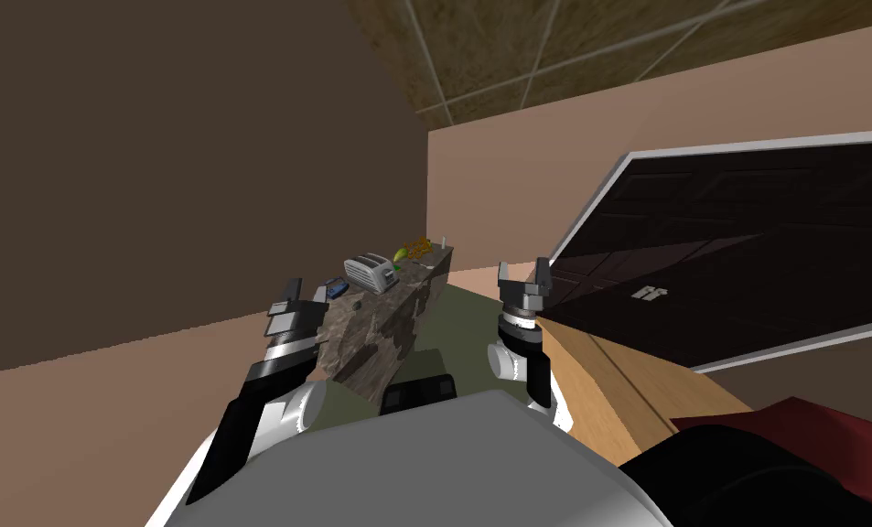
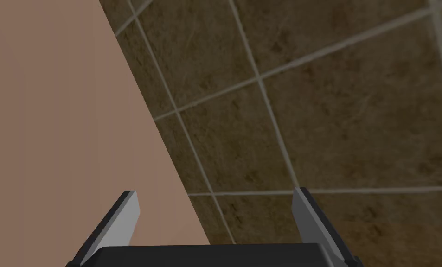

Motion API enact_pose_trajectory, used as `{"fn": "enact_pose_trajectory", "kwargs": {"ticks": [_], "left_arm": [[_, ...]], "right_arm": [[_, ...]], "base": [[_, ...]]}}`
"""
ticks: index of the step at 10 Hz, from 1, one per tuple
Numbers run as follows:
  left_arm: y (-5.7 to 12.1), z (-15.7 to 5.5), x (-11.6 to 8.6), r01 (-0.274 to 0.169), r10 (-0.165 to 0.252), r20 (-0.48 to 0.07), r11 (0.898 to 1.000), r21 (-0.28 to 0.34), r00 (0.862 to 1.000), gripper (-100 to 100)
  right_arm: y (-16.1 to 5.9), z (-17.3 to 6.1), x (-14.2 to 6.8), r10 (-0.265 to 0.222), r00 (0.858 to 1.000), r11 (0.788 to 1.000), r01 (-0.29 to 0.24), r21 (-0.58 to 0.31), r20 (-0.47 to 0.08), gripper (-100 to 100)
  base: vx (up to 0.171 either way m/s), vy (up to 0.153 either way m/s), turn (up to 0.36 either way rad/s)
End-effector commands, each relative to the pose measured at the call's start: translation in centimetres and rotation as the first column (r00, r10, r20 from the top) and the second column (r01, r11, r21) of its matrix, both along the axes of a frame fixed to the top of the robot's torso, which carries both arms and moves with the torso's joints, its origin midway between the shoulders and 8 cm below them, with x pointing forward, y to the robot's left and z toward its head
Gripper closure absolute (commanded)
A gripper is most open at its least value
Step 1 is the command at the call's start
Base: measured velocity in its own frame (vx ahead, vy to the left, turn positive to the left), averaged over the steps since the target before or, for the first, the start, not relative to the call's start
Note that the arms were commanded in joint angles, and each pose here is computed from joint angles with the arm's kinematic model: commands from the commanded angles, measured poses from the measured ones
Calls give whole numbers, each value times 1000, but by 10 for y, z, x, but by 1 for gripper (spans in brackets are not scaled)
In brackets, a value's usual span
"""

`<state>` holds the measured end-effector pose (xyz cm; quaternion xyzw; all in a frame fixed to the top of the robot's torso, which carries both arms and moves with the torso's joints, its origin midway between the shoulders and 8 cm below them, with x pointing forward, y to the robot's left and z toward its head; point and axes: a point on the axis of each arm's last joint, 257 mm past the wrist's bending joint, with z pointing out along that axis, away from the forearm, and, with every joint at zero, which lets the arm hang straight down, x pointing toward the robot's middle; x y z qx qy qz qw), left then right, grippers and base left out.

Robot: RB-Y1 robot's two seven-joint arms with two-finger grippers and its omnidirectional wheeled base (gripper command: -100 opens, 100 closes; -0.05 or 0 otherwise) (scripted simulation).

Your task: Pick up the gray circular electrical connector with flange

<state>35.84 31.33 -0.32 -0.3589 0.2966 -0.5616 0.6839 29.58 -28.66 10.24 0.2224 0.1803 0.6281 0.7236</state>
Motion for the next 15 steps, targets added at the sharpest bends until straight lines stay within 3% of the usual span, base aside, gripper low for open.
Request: {"fn": "enact_pose_trajectory", "kwargs": {"ticks": [1,5,9,12,15], "left_arm": [[-2,-2,2,16,-16,-15,1000,21,1000,-100],[-7,-16,10,72,-65,-89,995,70,994,-100],[-10,-38,18,132,-113,-191,987,95,975,-100],[-11,-58,23,176,-143,-278,979,100,950,-100],[-10,-83,27,217,-164,-377,971,103,912,-100]], "right_arm": [[0,0,0,0,1000,1000,0,0,0,0],[0,0,0,0,1000,1000,0,0,0,0],[0,0,0,0,1000,1000,0,0,0,0],[0,0,0,0,1000,1000,0,0,0,0],[0,0,0,0,1000,1000,0,0,0,0]], "base": [[-13,3,-37],[-49,21,-87],[-110,45,-127],[-120,62,-140],[-125,63,-152]]}}
